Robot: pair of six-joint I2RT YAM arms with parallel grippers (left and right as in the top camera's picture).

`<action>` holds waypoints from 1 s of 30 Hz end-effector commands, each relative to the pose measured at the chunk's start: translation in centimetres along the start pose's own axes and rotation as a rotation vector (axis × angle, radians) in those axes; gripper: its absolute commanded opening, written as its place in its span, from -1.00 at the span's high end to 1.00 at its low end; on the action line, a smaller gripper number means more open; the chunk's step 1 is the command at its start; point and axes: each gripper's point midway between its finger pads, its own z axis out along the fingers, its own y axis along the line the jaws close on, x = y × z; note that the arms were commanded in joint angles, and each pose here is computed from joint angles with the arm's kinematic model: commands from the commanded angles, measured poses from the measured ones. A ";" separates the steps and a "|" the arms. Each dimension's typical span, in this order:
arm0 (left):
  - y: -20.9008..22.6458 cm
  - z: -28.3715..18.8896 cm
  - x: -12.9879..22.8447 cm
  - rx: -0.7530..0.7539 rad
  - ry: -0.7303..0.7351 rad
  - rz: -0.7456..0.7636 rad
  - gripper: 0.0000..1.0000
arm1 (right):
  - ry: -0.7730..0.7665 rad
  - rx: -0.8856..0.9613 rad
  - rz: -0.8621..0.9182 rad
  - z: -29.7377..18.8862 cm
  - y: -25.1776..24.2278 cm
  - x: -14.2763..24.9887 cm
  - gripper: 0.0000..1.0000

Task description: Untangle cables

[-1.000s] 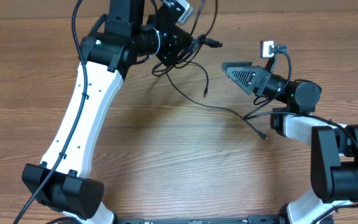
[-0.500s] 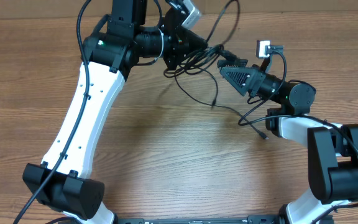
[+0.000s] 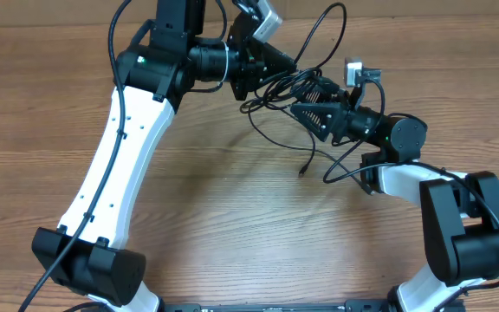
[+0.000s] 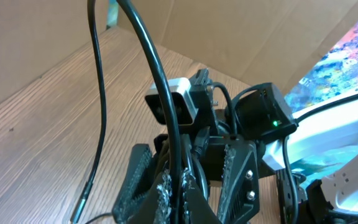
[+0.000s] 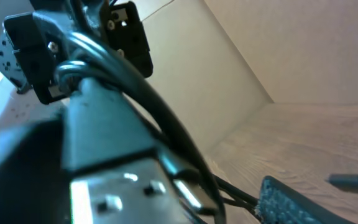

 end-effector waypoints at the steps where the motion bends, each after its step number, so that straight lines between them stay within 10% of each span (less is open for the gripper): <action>1: 0.0 -0.1 -0.4 -0.027 -0.001 0.007 0.92 | -0.033 -0.039 -0.084 0.5 1.3 -1.5 -0.64; 18: 0.0 1.1 0.4 -0.041 0.035 -0.019 0.92 | -0.078 -0.035 -0.104 0.8 1.4 -2.9 -0.31; 20: -0.1 1.2 0.4 -0.043 0.037 -0.031 0.92 | -0.095 -0.028 -0.104 0.8 1.3 -3.2 -0.07; 22: 0.3 1.2 0.5 -0.065 0.041 -0.032 0.92 | -0.097 -0.027 -0.104 0.8 1.3 -3.2 0.69; 25: 1.8 0.9 0.5 -0.149 0.043 -0.075 0.92 | -0.087 -0.031 -0.103 0.8 1.3 -3.0 0.92; 27: 3.0 0.7 0.5 -0.216 0.043 -0.104 0.73 | -0.087 -0.031 -0.103 0.8 1.3 -3.0 0.92; 30: 4.6 0.2 0.8 -0.316 0.057 -0.106 -0.47 | -0.087 -0.031 -0.104 0.8 1.3 -3.0 0.92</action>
